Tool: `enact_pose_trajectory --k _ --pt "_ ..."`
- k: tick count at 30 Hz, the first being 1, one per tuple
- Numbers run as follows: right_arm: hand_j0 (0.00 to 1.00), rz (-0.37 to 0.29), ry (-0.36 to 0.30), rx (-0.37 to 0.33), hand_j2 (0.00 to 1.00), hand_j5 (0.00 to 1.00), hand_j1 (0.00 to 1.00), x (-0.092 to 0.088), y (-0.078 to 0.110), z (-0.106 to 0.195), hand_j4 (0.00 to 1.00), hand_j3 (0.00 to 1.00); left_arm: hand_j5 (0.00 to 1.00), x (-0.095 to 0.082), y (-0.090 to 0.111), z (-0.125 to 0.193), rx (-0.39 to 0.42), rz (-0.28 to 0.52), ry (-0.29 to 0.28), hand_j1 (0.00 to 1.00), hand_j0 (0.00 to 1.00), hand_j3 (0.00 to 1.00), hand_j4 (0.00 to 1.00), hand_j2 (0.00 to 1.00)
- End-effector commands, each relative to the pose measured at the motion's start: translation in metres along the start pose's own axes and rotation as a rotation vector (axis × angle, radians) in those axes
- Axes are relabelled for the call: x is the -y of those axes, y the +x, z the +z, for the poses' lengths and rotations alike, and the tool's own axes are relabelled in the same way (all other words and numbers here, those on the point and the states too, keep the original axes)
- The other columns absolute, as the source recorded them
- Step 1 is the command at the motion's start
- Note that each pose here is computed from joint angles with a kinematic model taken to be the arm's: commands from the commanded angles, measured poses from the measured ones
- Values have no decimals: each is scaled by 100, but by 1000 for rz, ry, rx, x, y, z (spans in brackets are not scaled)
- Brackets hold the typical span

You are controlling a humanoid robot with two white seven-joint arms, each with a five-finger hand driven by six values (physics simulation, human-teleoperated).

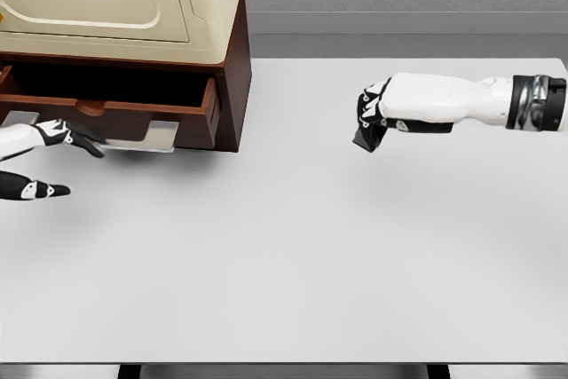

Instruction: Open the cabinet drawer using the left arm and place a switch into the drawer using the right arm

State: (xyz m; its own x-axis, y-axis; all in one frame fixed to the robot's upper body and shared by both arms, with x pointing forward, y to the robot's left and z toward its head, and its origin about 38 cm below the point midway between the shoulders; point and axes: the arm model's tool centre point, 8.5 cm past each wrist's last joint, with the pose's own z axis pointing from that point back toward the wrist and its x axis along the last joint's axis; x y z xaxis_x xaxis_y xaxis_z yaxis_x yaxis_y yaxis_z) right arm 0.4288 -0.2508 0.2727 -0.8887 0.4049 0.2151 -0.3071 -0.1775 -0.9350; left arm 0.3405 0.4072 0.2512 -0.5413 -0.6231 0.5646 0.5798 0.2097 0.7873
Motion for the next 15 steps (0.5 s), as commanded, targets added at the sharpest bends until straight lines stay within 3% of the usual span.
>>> enact_pose_trajectory --k 1,15 --pt "29 -11 -4 -1 29 29 29 1 0 0 29 29 71 -3 0 4 -14 -2 5 71 71 71 71 71" --pt "29 -11 -11 -6 29 29 29 4 -3 -2 29 29 71 -9 8 6 2 4 19 71 71 71 71 71"
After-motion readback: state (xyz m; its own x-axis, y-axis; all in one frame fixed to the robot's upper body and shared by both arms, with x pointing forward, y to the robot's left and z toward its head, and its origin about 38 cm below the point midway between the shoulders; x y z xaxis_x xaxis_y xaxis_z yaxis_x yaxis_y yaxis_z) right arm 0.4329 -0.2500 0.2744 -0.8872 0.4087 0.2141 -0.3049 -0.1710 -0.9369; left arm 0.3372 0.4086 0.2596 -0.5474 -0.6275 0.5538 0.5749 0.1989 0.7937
